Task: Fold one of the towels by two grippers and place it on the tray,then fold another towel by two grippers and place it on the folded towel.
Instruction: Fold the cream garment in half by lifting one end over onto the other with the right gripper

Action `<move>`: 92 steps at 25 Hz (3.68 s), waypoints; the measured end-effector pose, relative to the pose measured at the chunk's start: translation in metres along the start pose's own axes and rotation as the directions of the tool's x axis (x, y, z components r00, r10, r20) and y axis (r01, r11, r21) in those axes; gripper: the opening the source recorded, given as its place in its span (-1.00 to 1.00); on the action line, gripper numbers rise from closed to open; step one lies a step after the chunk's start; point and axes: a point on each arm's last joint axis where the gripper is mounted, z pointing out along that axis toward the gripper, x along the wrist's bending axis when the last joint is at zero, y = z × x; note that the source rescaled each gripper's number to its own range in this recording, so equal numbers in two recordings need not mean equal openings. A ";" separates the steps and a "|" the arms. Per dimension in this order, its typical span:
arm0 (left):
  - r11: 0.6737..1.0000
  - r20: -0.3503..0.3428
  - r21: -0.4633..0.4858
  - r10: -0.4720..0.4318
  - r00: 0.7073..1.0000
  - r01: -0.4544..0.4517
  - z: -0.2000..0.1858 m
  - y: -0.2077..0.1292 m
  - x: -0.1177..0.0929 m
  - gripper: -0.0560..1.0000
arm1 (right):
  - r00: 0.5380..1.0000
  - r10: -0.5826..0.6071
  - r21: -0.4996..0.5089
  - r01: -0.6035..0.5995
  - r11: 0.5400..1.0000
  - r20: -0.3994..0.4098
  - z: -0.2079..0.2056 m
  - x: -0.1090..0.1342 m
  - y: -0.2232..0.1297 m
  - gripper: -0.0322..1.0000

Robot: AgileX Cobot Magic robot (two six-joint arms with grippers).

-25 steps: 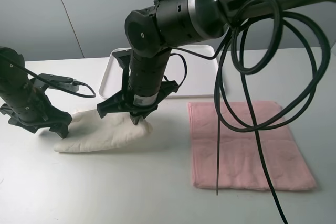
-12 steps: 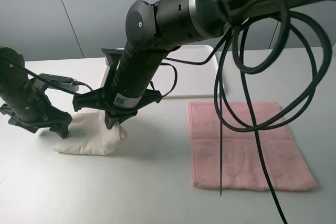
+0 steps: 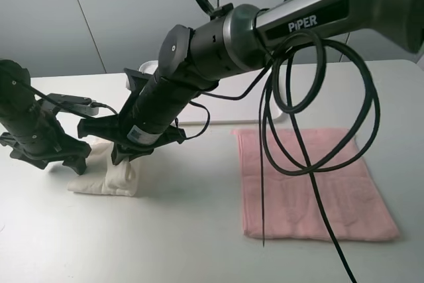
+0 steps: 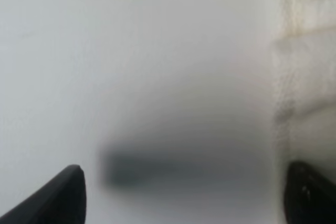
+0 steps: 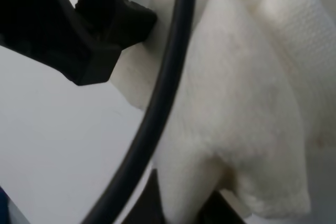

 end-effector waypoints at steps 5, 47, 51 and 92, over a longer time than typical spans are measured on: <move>1.000 0.004 0.001 -0.013 1.000 0.013 0.000 0.000 0.000 0.97 | 0.999 0.026 -0.038 -0.028 0.999 -0.039 0.011 -0.003 0.003 -0.85; 0.999 0.021 0.019 -0.038 0.999 0.038 -0.005 -0.002 0.000 0.97 | 0.969 0.145 -0.128 -0.173 0.977 -0.199 0.036 -0.008 0.012 -0.85; 0.999 0.021 0.013 -0.036 0.999 0.036 -0.010 -0.003 0.000 0.97 | 0.969 0.145 -0.128 -0.173 0.977 -0.199 0.036 -0.008 0.012 -0.85; 0.999 0.118 -0.045 0.036 0.992 -0.031 -0.103 0.049 0.000 0.97 | 0.942 0.175 -0.149 -0.225 0.963 -0.285 0.039 0.009 0.008 -0.12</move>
